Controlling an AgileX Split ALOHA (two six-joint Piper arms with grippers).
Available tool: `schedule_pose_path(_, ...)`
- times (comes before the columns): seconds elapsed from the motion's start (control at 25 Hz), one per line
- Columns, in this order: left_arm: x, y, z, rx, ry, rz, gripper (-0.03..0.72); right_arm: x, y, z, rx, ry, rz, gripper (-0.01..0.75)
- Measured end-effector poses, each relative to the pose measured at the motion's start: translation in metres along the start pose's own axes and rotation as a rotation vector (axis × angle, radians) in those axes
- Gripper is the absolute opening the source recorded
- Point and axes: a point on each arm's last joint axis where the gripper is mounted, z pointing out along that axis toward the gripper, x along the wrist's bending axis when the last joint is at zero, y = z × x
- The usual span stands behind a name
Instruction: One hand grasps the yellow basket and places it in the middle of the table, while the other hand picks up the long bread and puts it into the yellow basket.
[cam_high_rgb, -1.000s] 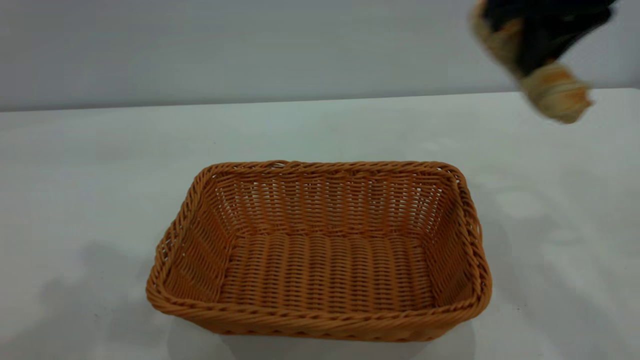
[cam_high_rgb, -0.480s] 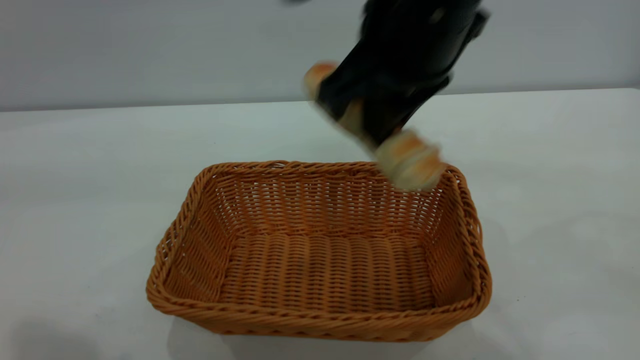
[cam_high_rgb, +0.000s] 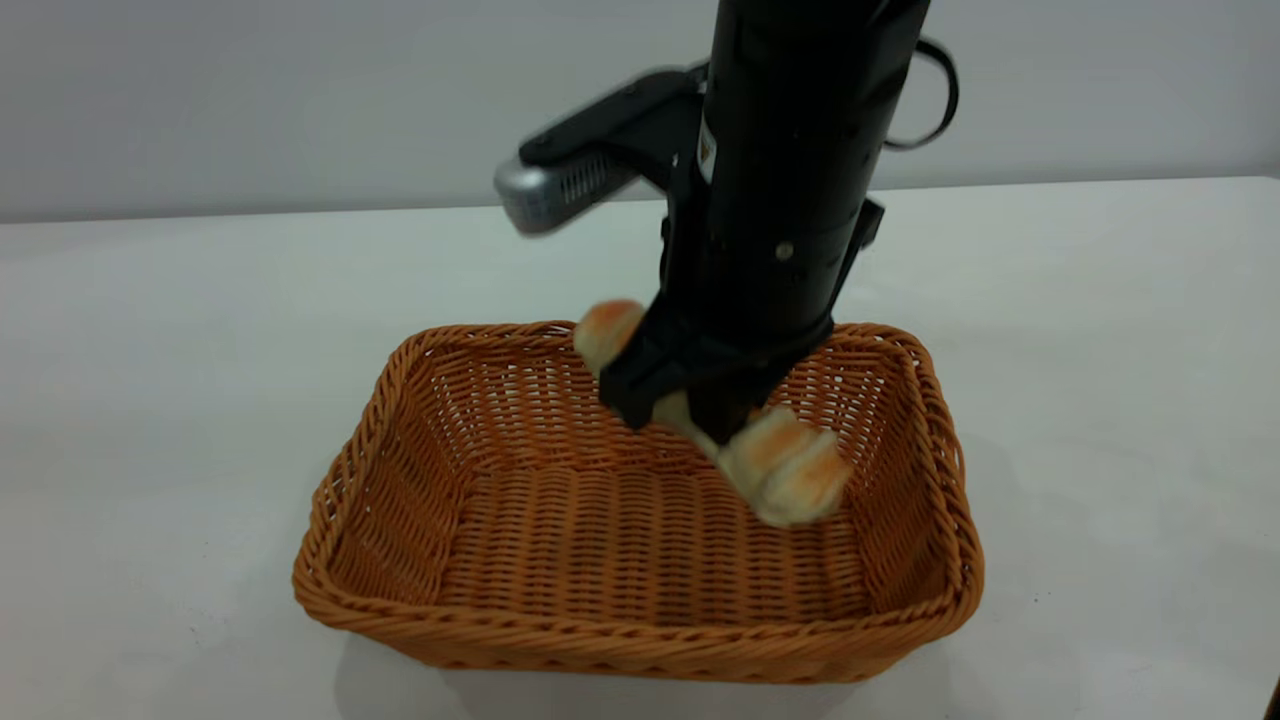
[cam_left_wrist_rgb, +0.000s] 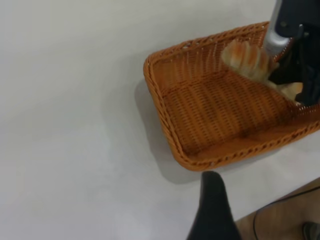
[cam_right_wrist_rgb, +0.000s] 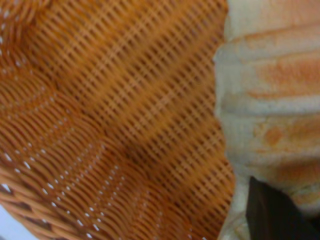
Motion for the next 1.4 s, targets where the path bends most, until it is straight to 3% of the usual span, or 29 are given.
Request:
schedule_pose_path(0.24, -0.001, -0.026, -0.009, -0.022, 0.0, -0.001, 0.584, 0.002, -0.003, 0.009, 0.021, 0.013, -0.063, 0.098)
schedule_pose_path(0.52, 0.001, -0.036, -0.016, -0.019, 0.044, 0.039, 0.584, 0.002, -0.003, 0.009, 0.023, 0.015, -0.071, 0.387)
schedule_pose_path(0.6, 0.003, -0.039, -0.017, 0.004, 0.061, 0.053, 0.584, 0.002, -0.004, 0.009, 0.034, 0.015, -0.07, 0.439)
schedule_pose_path(0.92, 0.004, -0.048, -0.021, 0.041, 0.083, 0.073, 0.584, -0.004, 0.0, -0.007, 0.003, -0.038, -0.117, 0.46)
schedule_pose_path(1.4, 0.003, -0.104, -0.053, -0.156, 0.148, 0.13, 0.584, -0.029, 0.006, -0.136, -0.235, -0.248, -0.039, 0.46)
